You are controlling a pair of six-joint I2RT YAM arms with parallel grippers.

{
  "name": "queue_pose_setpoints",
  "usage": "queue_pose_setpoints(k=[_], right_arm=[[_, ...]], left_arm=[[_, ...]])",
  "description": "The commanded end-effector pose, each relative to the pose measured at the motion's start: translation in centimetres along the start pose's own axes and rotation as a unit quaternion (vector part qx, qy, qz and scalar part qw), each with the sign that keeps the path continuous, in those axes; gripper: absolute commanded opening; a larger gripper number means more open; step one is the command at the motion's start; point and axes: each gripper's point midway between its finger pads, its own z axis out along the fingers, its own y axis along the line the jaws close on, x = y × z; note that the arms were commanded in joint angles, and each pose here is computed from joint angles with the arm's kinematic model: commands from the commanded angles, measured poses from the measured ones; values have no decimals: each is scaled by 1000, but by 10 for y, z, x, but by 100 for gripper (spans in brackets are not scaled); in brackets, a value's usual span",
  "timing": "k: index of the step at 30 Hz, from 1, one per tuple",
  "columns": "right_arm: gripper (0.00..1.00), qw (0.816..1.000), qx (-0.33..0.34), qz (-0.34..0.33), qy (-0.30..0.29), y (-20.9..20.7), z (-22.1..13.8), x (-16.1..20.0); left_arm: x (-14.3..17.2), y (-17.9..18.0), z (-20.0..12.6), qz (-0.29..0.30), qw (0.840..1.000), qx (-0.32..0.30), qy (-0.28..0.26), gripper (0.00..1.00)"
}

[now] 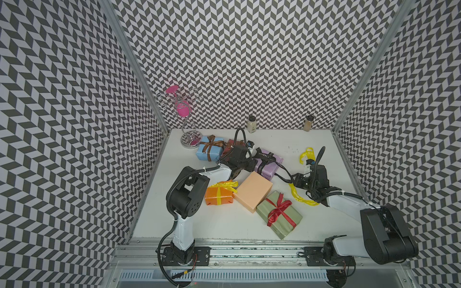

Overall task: Untie the ribbon bows on the gift boxes
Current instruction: Untie the ribbon from the gift box.

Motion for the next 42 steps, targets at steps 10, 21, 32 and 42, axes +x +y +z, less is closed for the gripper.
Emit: queue_pose_setpoints(k=[10, 21, 32, 42], right_arm=[[48, 971, -127, -200, -44, 84, 5, -71], [32, 944, -136, -301, -6, 106, 28, -51], [32, 943, -105, -316, 11, 97, 48, -44], [12, 949, -93, -300, 20, 92, 56, -40]], left_arm=[[9, 8, 5, -3, 1000, -11, 21, 63], [11, 8, 5, 9, 1000, -12, 23, 63], [7, 7, 2, 9, 1000, -11, 16, 63], [6, 8, 0, 11, 1000, -12, 13, 63]])
